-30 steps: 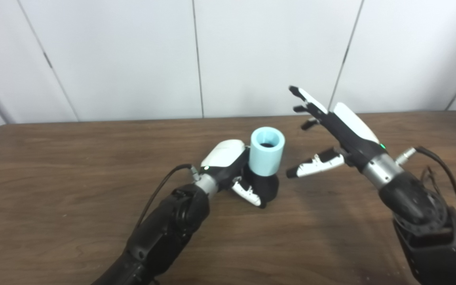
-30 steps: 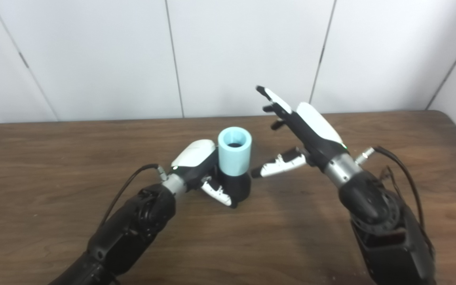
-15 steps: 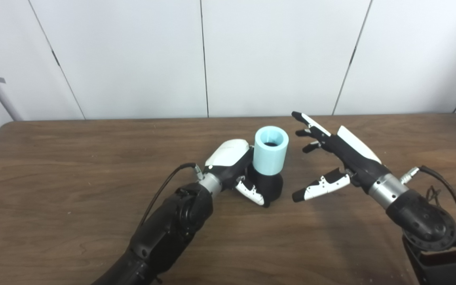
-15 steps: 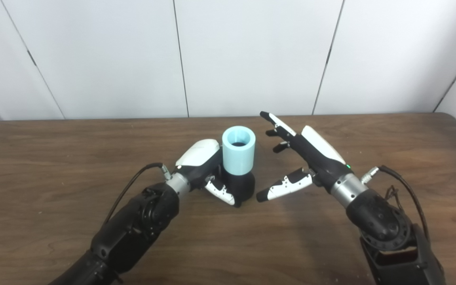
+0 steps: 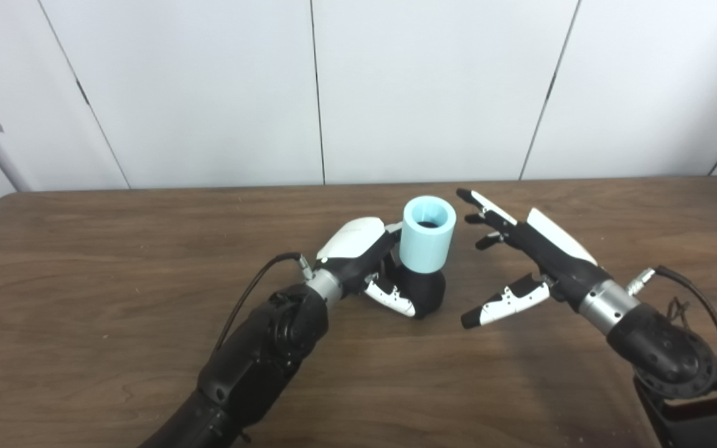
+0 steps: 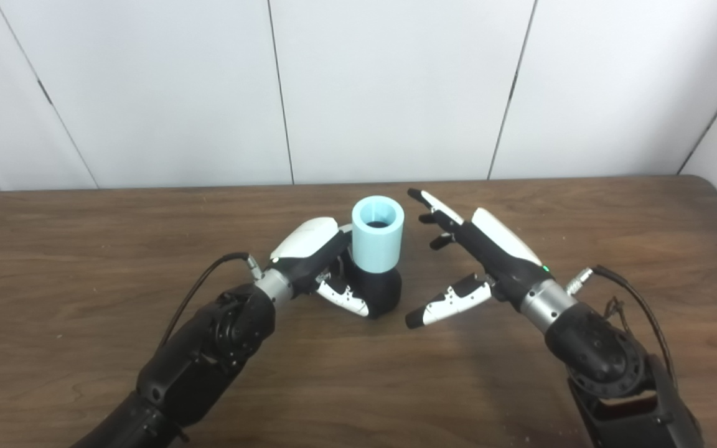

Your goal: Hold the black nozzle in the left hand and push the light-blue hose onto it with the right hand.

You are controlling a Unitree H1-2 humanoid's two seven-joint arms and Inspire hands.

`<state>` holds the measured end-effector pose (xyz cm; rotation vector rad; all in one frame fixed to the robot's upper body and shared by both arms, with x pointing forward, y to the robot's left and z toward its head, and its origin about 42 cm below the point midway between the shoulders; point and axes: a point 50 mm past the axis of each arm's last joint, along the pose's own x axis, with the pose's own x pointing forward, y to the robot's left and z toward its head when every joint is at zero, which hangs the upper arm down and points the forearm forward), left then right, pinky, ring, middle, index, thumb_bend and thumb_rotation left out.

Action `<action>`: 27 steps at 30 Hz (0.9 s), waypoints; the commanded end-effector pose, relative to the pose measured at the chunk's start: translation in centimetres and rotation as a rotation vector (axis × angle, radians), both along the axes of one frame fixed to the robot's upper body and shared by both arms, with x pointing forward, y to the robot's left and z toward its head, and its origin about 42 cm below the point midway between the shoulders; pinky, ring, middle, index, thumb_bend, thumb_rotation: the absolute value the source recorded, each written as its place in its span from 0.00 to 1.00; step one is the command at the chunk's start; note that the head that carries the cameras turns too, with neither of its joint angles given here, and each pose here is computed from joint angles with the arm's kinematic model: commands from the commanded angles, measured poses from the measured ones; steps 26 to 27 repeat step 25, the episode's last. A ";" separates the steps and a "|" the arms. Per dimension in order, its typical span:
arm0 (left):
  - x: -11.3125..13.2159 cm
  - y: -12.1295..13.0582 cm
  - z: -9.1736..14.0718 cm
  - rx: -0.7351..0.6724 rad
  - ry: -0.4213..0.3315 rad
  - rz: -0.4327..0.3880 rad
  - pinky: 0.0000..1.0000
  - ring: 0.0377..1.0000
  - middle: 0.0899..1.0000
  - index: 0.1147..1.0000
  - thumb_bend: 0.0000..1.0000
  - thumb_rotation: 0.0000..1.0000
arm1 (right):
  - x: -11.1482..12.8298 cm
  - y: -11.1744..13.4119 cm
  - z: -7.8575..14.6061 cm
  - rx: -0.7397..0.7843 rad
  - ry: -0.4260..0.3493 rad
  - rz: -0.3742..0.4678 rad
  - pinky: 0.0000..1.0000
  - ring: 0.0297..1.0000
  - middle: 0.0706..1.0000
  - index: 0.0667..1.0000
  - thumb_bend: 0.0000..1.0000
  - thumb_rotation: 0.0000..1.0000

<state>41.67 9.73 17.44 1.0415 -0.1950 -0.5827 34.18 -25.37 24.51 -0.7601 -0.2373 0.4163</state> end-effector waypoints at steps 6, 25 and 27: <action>-1.5 5.8 -5.2 0.144 0.210 0.105 0.99 0.98 0.98 1.00 1.00 0.28 | 0.1 -0.9 1.6 -0.031 -0.068 -0.006 0.74 0.91 1.00 1.00 0.93 0.23; -3.4 11.4 0.3 -0.909 0.386 0.256 0.61 0.68 0.67 0.67 0.70 0.06 | -1.8 -1.0 -0.5 0.258 -0.061 -0.254 0.60 0.77 0.85 0.93 0.74 0.03; -3.4 11.4 0.3 -0.909 0.386 0.256 0.61 0.68 0.67 0.67 0.70 0.06 | -1.8 -1.0 -0.5 0.258 -0.061 -0.254 0.60 0.77 0.85 0.93 0.74 0.03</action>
